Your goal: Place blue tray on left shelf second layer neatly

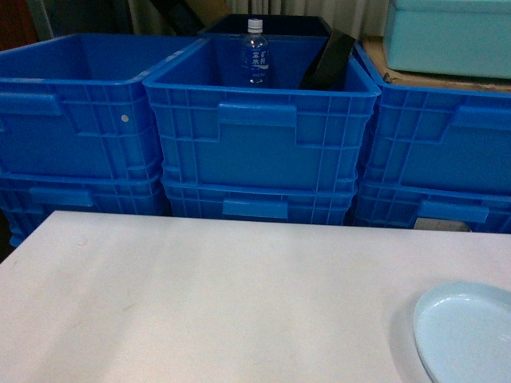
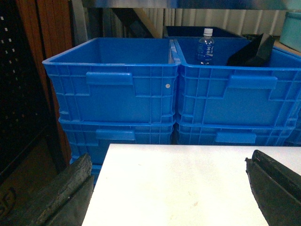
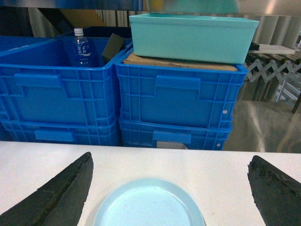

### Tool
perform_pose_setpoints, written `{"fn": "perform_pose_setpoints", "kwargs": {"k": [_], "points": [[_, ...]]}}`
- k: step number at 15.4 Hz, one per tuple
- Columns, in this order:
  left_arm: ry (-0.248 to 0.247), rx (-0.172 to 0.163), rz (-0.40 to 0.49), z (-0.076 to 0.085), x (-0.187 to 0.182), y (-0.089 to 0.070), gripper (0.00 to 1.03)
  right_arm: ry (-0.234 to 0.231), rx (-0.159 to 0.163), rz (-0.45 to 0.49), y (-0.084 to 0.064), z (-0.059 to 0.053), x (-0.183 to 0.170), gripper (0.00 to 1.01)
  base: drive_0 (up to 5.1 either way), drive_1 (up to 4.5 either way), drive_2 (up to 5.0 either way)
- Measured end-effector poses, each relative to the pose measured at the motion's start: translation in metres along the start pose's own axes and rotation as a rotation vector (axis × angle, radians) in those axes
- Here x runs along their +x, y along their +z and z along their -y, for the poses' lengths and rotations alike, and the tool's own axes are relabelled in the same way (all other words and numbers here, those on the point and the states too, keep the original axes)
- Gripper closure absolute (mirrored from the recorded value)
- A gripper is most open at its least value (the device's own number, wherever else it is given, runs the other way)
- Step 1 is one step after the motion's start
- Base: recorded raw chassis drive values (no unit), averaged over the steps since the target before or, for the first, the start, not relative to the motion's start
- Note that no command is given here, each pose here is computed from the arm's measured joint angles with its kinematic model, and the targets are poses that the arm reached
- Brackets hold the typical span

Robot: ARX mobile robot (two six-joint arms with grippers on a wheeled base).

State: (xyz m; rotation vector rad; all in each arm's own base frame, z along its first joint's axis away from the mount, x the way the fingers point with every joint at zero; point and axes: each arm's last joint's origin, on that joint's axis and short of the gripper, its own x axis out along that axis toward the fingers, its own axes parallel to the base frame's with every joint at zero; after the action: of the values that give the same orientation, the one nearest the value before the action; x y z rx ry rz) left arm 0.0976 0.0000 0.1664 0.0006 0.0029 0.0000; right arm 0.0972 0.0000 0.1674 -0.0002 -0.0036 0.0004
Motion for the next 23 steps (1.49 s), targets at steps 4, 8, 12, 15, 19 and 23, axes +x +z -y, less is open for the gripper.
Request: {"fn": "perform_pose_setpoints", "kwargs": {"k": [4,8,12,15,19,23], "points": [[0.000,0.000,0.000,0.000,0.000,0.000,0.05,0.000,0.000,0.000,0.000,0.000,0.000,0.03,0.0,0.00,0.0],[0.000,0.000,0.000,0.000,0.000,0.000,0.05,0.000,0.000,0.000,0.000,0.000,0.000,0.03,0.0,0.00,0.0],[0.000,0.000,0.000,0.000,0.000,0.000,0.05,0.017,0.000,-0.003,0.000,0.001,0.002,0.03,0.0,0.00,0.0],[0.000,0.000,0.000,0.000,0.000,0.000,0.05,0.094,0.061,-0.101,0.031,0.014,0.048,0.03,0.0,0.00,0.0],[0.000,0.000,0.000,0.000,0.000,0.000,0.05,0.186,0.476,-0.585,0.047,0.055,0.164,0.03,0.0,0.00,0.0],[0.000,0.000,0.000,0.000,0.000,0.000,0.05,0.117,0.629,-0.885,-0.033,0.096,0.199,0.03,0.0,0.00,0.0]]}}
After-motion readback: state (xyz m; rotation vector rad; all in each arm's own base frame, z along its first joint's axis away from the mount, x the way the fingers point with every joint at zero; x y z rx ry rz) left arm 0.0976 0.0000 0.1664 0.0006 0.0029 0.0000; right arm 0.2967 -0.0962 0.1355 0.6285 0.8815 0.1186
